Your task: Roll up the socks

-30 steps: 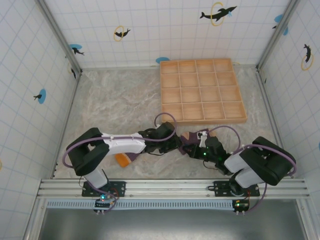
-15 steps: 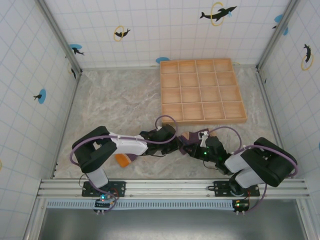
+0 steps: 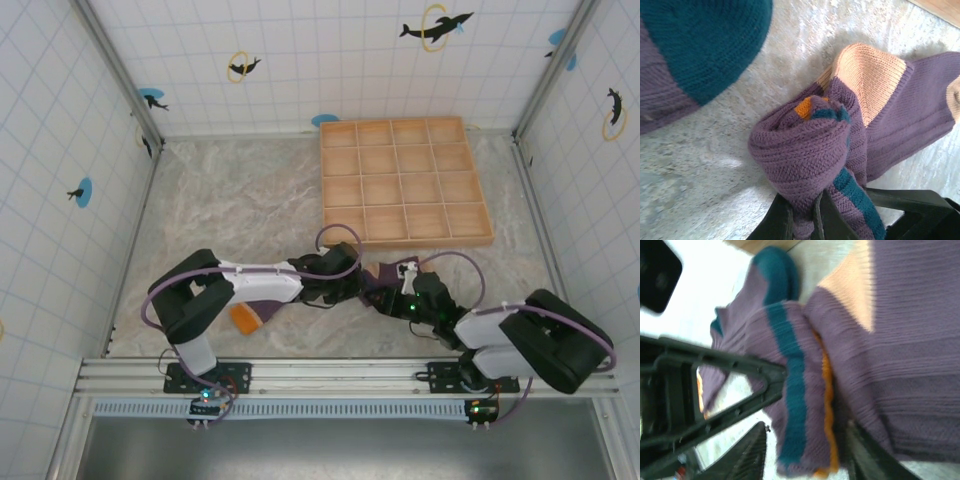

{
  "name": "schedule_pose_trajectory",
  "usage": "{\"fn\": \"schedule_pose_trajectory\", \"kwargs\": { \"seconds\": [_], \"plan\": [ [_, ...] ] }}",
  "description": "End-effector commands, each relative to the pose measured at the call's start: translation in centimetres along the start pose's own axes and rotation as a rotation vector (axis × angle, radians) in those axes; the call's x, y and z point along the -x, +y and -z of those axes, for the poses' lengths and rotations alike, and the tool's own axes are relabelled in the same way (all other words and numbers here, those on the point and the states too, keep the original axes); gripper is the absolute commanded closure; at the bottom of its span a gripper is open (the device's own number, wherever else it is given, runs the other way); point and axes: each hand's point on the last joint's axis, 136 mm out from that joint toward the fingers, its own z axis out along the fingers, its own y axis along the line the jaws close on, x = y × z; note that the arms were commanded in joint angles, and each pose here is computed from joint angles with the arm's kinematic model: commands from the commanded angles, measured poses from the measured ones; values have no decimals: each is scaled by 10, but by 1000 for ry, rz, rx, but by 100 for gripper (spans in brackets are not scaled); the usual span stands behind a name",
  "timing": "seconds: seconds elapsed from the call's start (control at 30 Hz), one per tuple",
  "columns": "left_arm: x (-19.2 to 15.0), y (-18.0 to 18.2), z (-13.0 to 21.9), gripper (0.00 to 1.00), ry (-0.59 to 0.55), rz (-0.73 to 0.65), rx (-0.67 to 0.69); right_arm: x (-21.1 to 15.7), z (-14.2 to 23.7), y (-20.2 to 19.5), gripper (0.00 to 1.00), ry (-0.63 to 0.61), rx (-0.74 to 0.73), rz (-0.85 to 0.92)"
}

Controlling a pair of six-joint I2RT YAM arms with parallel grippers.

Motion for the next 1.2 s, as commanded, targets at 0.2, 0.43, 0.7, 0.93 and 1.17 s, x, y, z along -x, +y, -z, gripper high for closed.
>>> {"fn": "schedule_pose_trajectory", "kwargs": {
  "seconds": [0.2,0.43,0.7,0.93,1.17],
  "plan": [
    [-9,57,24,100,73,54,262,3,8,5,23,11,-220,449],
    [-16,53,26,100,123,75,241,0,9,35,20,-79,-279,848],
    [-14,49,27,100,135,95,220,-8,-7,63,22,-147,-343,1184],
    [-16,49,26,100,157,106,204,-9,-24,64,26,-198,-434,1329],
    [-16,49,28,100,163,113,189,-15,-37,54,32,-170,-465,1338]
  ]
}}
